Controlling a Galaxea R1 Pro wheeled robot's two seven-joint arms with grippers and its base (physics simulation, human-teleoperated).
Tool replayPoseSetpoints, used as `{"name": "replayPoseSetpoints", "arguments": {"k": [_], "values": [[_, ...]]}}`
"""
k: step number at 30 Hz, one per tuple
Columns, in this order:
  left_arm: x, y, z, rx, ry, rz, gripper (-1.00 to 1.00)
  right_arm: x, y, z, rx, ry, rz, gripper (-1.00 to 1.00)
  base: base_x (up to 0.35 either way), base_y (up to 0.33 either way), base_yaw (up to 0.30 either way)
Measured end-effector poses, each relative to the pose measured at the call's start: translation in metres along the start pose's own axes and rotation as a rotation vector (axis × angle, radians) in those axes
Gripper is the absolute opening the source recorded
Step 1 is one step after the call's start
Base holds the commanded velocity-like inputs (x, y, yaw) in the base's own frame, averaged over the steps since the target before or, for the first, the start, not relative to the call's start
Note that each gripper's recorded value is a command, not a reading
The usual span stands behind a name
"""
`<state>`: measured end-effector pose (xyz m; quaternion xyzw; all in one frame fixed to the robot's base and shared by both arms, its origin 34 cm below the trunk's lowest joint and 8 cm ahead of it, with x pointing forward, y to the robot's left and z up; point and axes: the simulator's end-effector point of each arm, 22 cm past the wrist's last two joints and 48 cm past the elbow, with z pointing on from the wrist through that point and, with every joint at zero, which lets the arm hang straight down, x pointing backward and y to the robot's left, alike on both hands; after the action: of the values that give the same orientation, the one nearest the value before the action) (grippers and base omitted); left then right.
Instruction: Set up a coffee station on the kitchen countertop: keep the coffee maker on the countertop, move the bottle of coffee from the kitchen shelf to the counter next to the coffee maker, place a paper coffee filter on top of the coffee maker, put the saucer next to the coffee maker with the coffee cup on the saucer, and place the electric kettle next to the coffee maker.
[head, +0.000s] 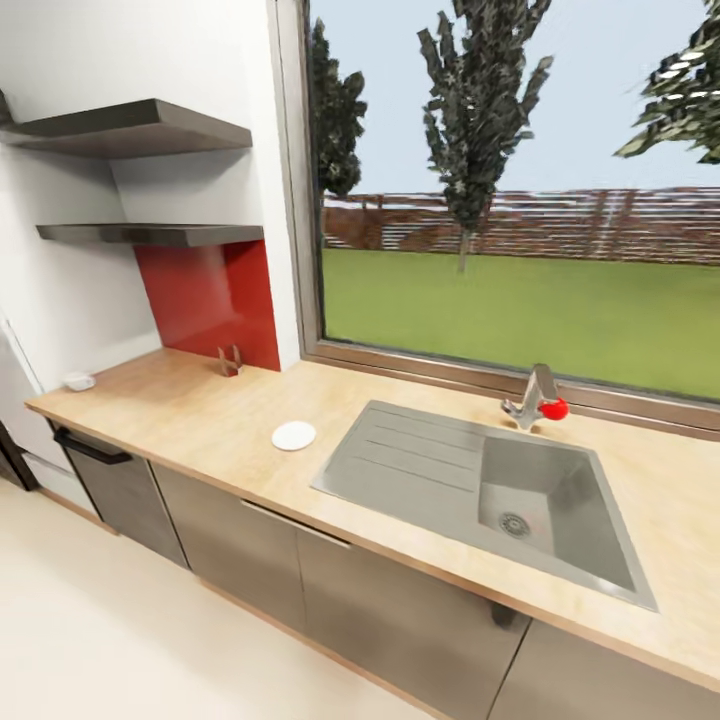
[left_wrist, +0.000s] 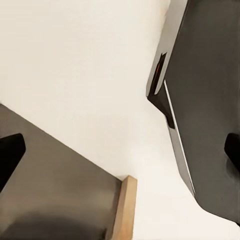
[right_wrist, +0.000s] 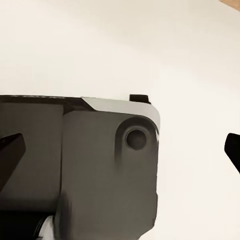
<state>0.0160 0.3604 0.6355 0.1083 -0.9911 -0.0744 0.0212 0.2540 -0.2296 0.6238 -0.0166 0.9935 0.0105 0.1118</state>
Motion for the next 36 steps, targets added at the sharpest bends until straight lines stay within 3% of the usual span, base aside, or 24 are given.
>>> {"name": "replayPoseSetpoints", "arguments": {"k": [11, 17, 25, 36], "values": [[-0.0021, 0.0039, 0.0001, -0.005, -0.003, 0.0, 1.0, 0.0, -0.001, 0.0, 0.001, 0.0, -0.001, 1.0, 0.016, 0.33, 0.277], [-0.0012, 0.004, 0.0, -0.005, 0.0, 0.001, 1.0, 0.0008, -0.0009, 0.0001, 0.0, 0.001, 0.0, 1.0, 0.12, 0.334, 0.102], [0.0009, 0.0037, -0.0003, -0.005, 0.003, 0.002, 1.0, 0.0012, -0.0009, 0.0001, 0.0, 0.002, 0.0, 1.0, 0.175, 0.314, -0.003], [0.0004, -0.001, -0.0002, 0.001, 0.002, 0.0, 1.0, 0.0012, -0.001, 0.0001, 0.0, 0.002, 0.0, 1.0, 0.183, 0.29, -0.256]]}}
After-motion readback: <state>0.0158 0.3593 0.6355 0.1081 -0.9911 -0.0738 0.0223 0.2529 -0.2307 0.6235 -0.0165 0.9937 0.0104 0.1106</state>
